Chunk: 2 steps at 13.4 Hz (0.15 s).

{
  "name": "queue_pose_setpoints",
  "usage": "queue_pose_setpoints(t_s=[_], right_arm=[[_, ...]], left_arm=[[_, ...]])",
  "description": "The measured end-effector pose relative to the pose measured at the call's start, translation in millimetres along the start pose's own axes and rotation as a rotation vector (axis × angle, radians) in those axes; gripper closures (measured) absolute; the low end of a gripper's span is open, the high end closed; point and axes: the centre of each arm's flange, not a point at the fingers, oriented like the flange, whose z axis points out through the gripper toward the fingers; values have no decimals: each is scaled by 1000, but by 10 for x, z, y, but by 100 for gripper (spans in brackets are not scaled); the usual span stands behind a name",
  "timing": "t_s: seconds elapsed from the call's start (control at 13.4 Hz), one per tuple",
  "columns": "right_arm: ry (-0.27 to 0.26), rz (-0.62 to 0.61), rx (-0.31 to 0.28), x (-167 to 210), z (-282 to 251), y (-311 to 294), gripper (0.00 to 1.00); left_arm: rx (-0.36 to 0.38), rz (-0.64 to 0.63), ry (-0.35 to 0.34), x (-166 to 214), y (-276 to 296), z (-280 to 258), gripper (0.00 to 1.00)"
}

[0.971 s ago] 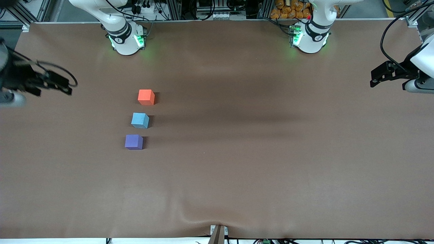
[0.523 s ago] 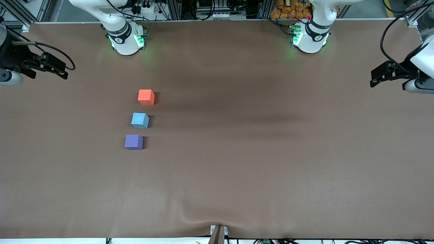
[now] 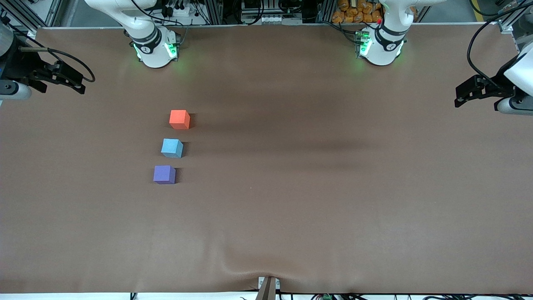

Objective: Place blue block between orange and purple blocks

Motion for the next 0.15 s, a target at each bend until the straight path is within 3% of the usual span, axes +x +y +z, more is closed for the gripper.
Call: queue_pose_setpoints(t_s=[0.15], right_arm=[[3, 0, 1, 3, -2, -1, 0]], left_arm=[[0, 0, 0, 0, -2, 0, 0]])
